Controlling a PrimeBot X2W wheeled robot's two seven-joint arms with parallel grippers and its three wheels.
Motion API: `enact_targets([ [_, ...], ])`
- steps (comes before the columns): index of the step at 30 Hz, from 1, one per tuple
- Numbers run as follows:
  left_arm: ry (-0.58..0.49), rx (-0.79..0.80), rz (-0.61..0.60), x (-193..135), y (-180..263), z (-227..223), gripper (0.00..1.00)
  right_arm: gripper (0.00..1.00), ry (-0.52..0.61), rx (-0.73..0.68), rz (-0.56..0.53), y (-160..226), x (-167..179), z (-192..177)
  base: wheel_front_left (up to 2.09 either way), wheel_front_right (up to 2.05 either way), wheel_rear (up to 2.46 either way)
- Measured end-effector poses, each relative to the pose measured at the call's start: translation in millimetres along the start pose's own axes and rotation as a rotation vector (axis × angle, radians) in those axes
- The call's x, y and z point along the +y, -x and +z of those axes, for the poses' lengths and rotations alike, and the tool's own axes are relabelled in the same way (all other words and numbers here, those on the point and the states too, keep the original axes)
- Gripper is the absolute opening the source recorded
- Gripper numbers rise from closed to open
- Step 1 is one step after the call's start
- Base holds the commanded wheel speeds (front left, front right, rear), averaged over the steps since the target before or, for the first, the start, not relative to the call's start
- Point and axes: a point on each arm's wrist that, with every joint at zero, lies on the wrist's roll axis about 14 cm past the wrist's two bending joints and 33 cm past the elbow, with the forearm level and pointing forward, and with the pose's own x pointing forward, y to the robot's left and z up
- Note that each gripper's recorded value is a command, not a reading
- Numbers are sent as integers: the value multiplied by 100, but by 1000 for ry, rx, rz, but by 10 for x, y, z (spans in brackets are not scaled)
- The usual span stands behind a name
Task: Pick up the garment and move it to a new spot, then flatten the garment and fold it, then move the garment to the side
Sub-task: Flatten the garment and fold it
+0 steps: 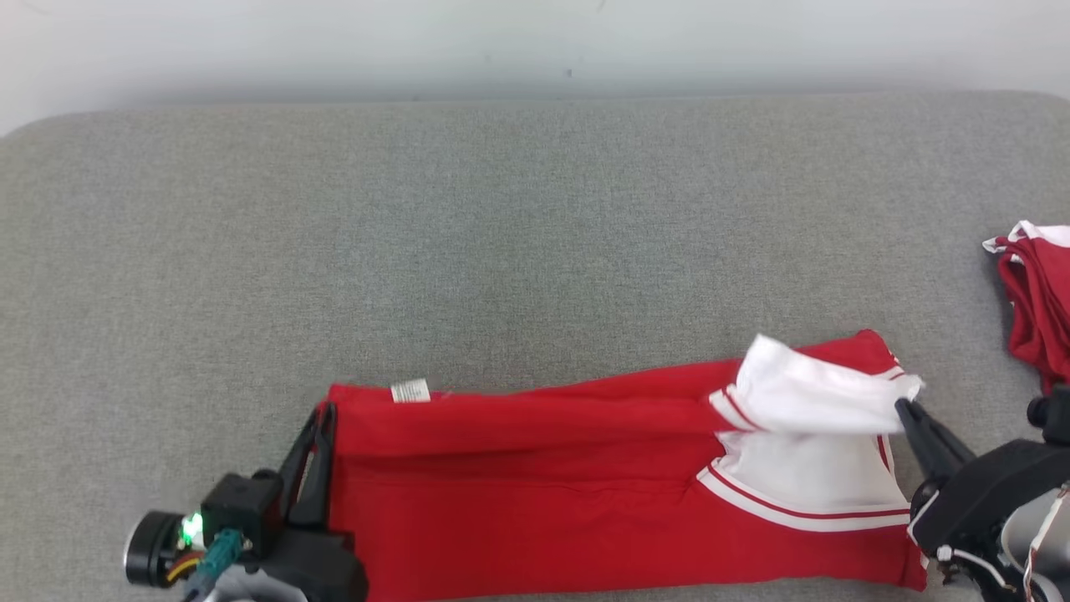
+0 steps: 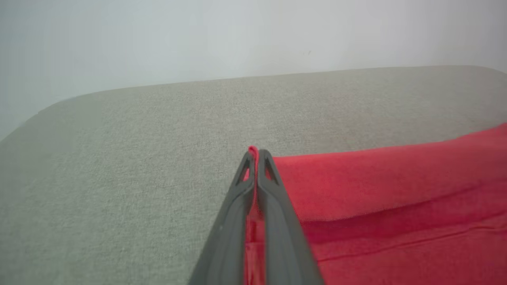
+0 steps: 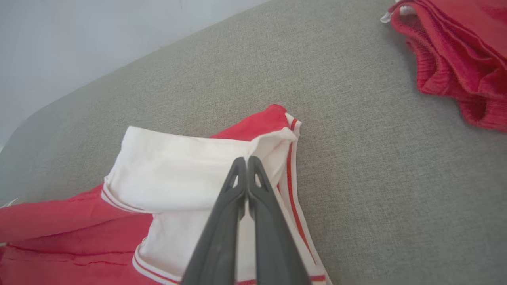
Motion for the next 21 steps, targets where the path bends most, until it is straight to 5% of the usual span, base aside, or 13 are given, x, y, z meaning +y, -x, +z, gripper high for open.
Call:
enact_targets([
  [8,26,66,9,-51,218,-243,1,0,-6,113,-4,184,-26,-313,0,0,0],
  [10,20,79,13,-49,249,-288,94,0,-7,144,-11,233,-51,-391,0,0,0],
  [11,18,87,18,-42,266,-315,100,15,-8,168,-15,261,-64,-446,0,0,0],
  [12,17,92,27,-30,280,-334,100,100,-8,191,-22,296,-86,-501,0,0,0],
  [21,18,25,122,148,324,-143,100,100,24,160,-102,485,-257,-434,0,0,0],
])
